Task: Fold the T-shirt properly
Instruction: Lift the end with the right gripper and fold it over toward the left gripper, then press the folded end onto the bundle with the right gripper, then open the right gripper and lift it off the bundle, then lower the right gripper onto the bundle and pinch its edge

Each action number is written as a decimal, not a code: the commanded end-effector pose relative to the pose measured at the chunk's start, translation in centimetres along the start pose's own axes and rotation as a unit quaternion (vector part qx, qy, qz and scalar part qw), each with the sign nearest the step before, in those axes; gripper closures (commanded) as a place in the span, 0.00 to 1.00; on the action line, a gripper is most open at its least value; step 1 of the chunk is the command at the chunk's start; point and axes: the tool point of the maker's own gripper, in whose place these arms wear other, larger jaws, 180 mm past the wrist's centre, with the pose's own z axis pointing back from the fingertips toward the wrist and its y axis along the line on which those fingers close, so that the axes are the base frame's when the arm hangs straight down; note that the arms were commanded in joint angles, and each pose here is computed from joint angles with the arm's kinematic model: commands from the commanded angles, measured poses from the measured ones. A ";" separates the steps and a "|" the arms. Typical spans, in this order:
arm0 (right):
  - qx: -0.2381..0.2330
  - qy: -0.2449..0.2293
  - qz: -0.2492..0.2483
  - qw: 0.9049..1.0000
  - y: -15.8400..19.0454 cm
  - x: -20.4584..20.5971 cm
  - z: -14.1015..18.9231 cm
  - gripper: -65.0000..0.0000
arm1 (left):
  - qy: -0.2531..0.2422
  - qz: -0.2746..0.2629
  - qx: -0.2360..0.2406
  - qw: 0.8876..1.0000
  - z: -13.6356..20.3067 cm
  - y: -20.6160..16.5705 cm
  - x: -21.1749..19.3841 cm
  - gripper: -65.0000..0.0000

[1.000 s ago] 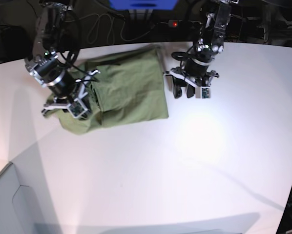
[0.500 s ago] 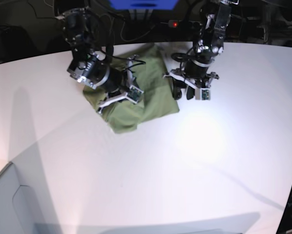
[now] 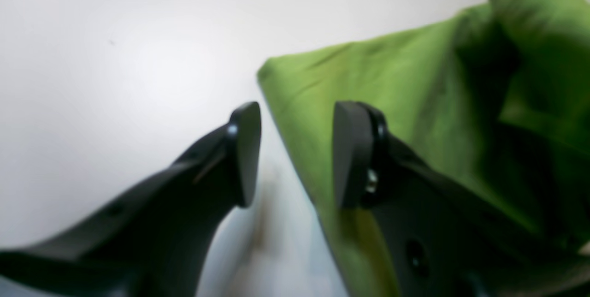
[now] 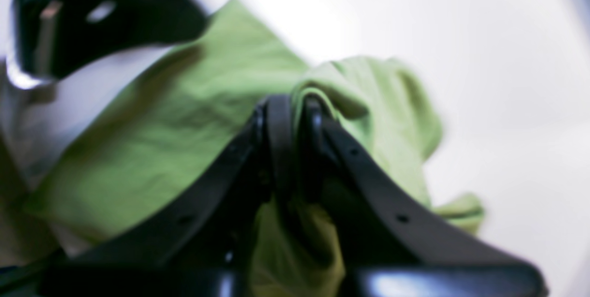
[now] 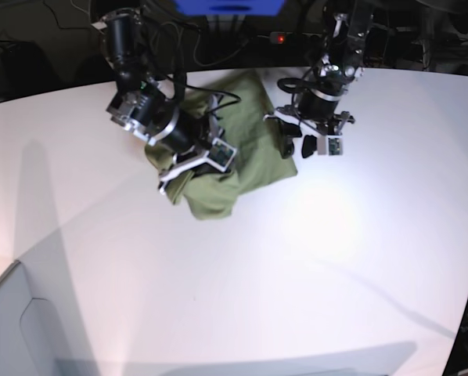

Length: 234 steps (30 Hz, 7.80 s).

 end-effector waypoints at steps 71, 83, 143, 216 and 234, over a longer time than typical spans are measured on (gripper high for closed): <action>0.118 -0.022 -0.008 0.993 6.5 0.4 -4.2 0.48 | 0.028 0.006 0.032 0.999 -1.4 2.5 -2.5 1.00; -0.001 -0.069 0.020 0.997 -0.4 3.5 0.7 0.29 | 0.029 0.004 0.032 0.999 -1.4 2.6 -2.5 1.00; 0.104 -0.011 0.007 0.994 9.0 -1.2 3.5 0.60 | -0.100 -0.001 0.120 0.988 6.3 8.4 6.6 0.93; -0.001 0.030 -0.096 0.995 -2.0 -5.3 -2.6 0.99 | -0.078 0.014 0.167 0.983 8.5 10.9 4.3 0.69; 0.073 -0.080 -0.065 0.992 4.5 4.8 -4.0 1.00 | -0.075 0.015 0.167 0.983 8.8 10.8 4.0 0.69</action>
